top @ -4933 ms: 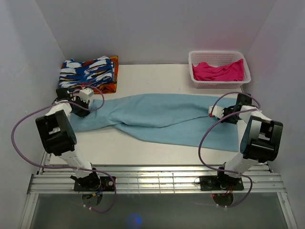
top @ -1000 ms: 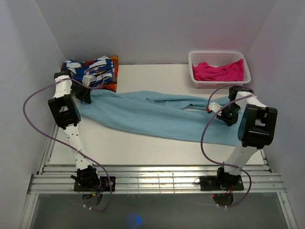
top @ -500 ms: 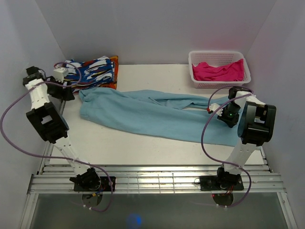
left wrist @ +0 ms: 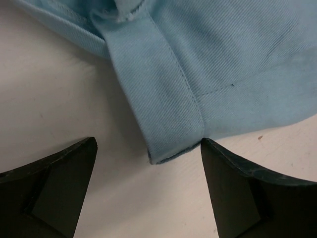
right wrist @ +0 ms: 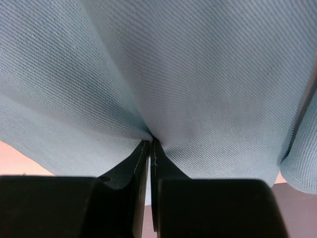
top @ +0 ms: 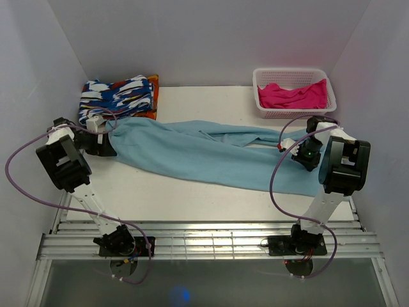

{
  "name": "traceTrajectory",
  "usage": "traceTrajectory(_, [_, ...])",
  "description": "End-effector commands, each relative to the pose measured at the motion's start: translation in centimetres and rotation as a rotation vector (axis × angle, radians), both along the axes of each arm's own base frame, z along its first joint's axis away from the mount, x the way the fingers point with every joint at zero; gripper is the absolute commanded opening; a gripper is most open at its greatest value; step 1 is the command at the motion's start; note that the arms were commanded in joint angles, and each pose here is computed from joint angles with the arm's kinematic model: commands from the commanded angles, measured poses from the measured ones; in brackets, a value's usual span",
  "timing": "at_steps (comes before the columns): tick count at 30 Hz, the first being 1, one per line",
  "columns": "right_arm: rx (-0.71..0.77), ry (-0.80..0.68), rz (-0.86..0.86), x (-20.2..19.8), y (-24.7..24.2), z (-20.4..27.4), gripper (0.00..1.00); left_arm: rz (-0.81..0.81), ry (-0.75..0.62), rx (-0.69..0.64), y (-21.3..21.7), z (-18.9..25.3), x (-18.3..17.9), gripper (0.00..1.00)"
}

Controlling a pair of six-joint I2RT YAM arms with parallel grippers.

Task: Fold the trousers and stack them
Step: Flatten the trousers out

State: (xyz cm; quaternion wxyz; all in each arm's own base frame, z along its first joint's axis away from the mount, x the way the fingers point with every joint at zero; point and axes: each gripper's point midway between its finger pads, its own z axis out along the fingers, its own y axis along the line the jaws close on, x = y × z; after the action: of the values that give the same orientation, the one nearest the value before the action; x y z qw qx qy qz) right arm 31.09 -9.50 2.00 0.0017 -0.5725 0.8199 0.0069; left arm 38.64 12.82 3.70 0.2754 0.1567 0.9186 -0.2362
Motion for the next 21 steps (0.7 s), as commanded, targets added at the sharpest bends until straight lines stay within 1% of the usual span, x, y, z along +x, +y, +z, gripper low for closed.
traceTrajectory(1, [0.008, -0.005, -0.015, -0.4, -0.1, 1.3, 0.08, -0.019, -0.182, -0.047, -0.3, 2.6, 2.6, 0.98])
traceTrajectory(4, [0.005, 0.000, -0.015, -0.5, -0.1, 1.3, 0.08, -0.075, -0.228, -0.073, -1.1, 2.3, 2.5, 0.98])
traceTrajectory(5, [0.004, -0.001, -0.015, -0.5, -0.1, 1.4, 0.08, -0.099, -0.232, -0.100, -1.8, 2.4, 2.1, 0.96])
traceTrajectory(6, [0.004, 0.001, -0.015, -0.5, -0.1, 1.4, 0.08, -0.118, -0.228, -0.108, -2.0, 2.2, 1.8, 0.89])
traceTrajectory(7, [0.002, 0.000, -0.015, -0.5, -0.2, 1.5, 0.08, -0.148, -0.238, -0.104, -2.1, 2.1, 1.6, 0.86])
traceTrajectory(8, [0.003, -0.013, -0.007, -0.1, -0.2, 1.9, 0.08, -0.188, -0.130, -0.195, -3.0, 3.0, -1.2, 0.62])
traceTrajectory(9, [0.003, -0.019, -0.009, 0.1, -0.2, 2.1, 0.08, -0.186, -0.104, -0.199, -2.7, 3.6, -1.8, 0.50])
traceTrajectory(10, [0.007, -0.023, -0.010, 0.1, -0.1, 2.3, 0.08, -0.172, -0.082, -0.167, -1.8, 3.8, -2.0, 0.35])
traceTrajectory(12, [0.006, -0.040, -0.003, 0.5, -0.1, 2.8, 0.08, -0.114, -0.075, -0.131, 0.6, 5.9, -2.1, 0.12])
traceTrajectory(13, [0.003, -0.046, 0.000, 0.7, -0.2, 3.2, 0.08, -0.098, -0.080, -0.106, 1.6, 7.1, -2.0, 0.03])
traceTrajectory(14, [0.006, -0.053, 0.002, 0.8, -0.2, 3.5, 0.08, -0.090, -0.085, -0.085, 2.2, 7.7, -1.7, 0.00])
traceTrajectory(16, [0.004, -0.074, 0.013, 1.3, -0.2, 4.9, 0.08, -0.037, -0.100, -0.001, 4.1, 10.4, -1.0, 0.00])
traceTrajectory(18, [0.008, -0.104, 0.032, 1.6, -0.1, 6.1, 0.08, -0.055, -0.149, 0.060, 4.6, 12.1, -1.4, 0.00])
traceTrajectory(19, [0.006, -0.100, 0.034, 1.3, -0.1, 6.1, 0.08, -0.065, -0.141, 0.042, 3.9, 11.8, -2.1, 0.10])
traceTrajectory(20, [0.006, -0.097, 0.030, 1.2, -0.1, 5.9, 0.08, -0.062, -0.135, 0.004, 3.2, 11.1, -2.3, 0.54])
traceTrajectory(21, [0.004, -0.092, 0.023, 1.1, -0.1, 5.6, 0.08, -0.045, -0.146, -0.016, 3.1, 10.6, -1.8, 0.82])
